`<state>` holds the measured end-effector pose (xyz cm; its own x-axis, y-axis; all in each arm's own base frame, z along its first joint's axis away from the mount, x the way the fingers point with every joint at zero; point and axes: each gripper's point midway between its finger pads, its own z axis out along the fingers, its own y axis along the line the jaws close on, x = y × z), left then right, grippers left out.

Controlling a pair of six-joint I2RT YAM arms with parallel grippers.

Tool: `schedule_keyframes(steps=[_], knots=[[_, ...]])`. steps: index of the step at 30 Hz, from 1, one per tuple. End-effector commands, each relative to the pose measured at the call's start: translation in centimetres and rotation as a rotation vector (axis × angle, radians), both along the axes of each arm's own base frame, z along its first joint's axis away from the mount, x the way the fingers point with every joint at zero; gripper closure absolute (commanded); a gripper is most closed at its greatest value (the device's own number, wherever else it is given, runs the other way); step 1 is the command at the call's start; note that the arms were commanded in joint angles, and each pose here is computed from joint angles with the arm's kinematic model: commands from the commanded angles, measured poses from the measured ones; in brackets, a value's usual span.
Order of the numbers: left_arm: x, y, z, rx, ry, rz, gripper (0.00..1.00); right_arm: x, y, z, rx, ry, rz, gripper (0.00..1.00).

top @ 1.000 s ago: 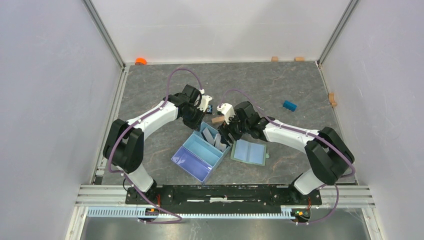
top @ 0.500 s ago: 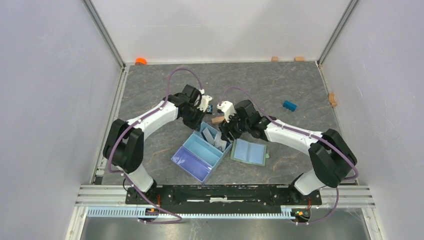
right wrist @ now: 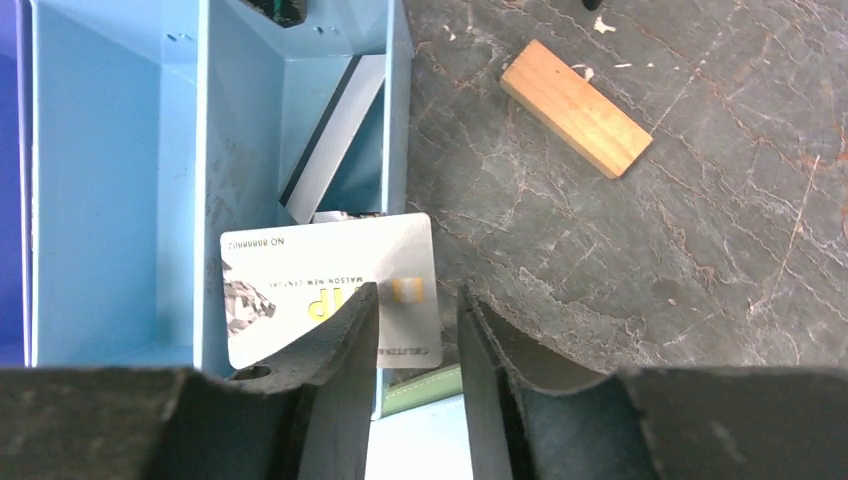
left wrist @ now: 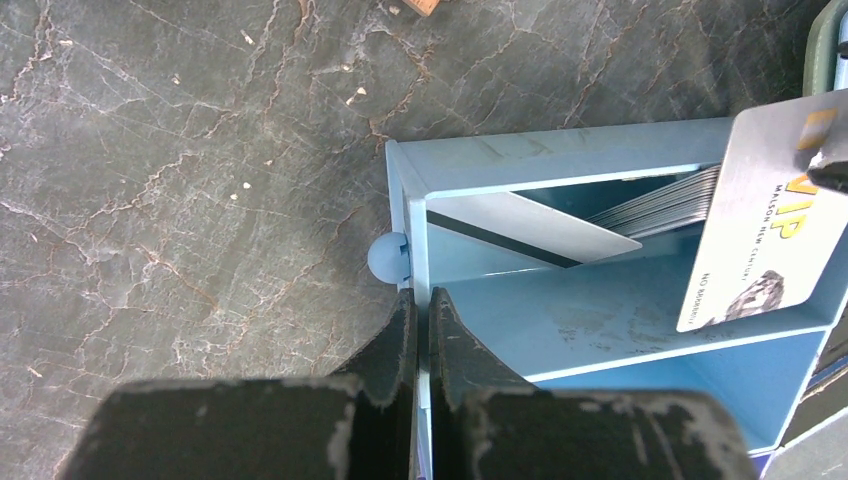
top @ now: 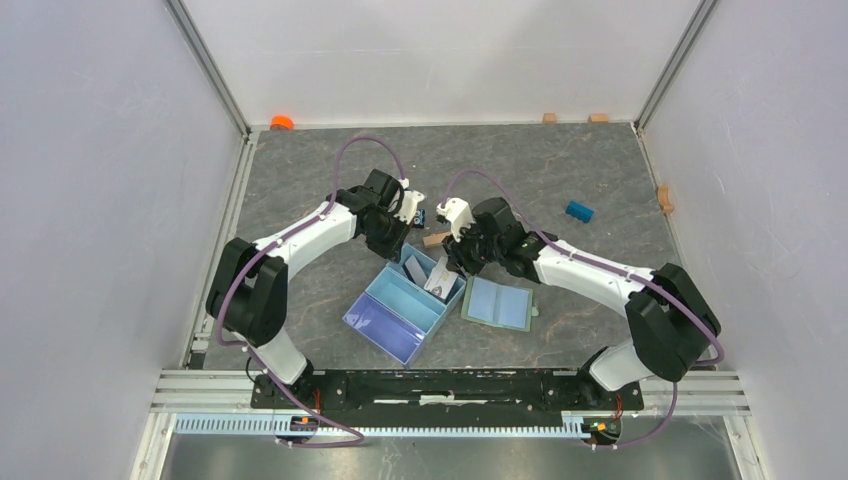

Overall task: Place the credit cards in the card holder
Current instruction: Pick up the credit card from the storage box.

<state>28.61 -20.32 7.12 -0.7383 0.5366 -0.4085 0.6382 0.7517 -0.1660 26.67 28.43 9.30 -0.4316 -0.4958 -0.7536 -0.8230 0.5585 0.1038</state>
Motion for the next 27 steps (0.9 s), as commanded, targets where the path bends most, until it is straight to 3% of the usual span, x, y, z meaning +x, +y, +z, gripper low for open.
schedule_keyframes(steps=[1,7,15,27], knots=[[-0.5,0.1,-0.3,0.022,0.022,-0.009,0.98,1.6,0.0,2.2,0.033,-0.080,-0.032,0.66],[-0.6,0.1,-0.4,0.023,0.024,-0.009,0.98,1.2,0.5,2.3,0.054,-0.065,-0.008,0.84],[-0.6,0.1,-0.3,0.020,0.025,-0.008,0.98,0.2,0.9,2.1,0.095,-0.030,0.010,0.69],[-0.6,0.0,-0.3,0.015,0.026,-0.009,0.98,-0.2,0.9,0.8,0.084,0.011,0.012,0.69]])
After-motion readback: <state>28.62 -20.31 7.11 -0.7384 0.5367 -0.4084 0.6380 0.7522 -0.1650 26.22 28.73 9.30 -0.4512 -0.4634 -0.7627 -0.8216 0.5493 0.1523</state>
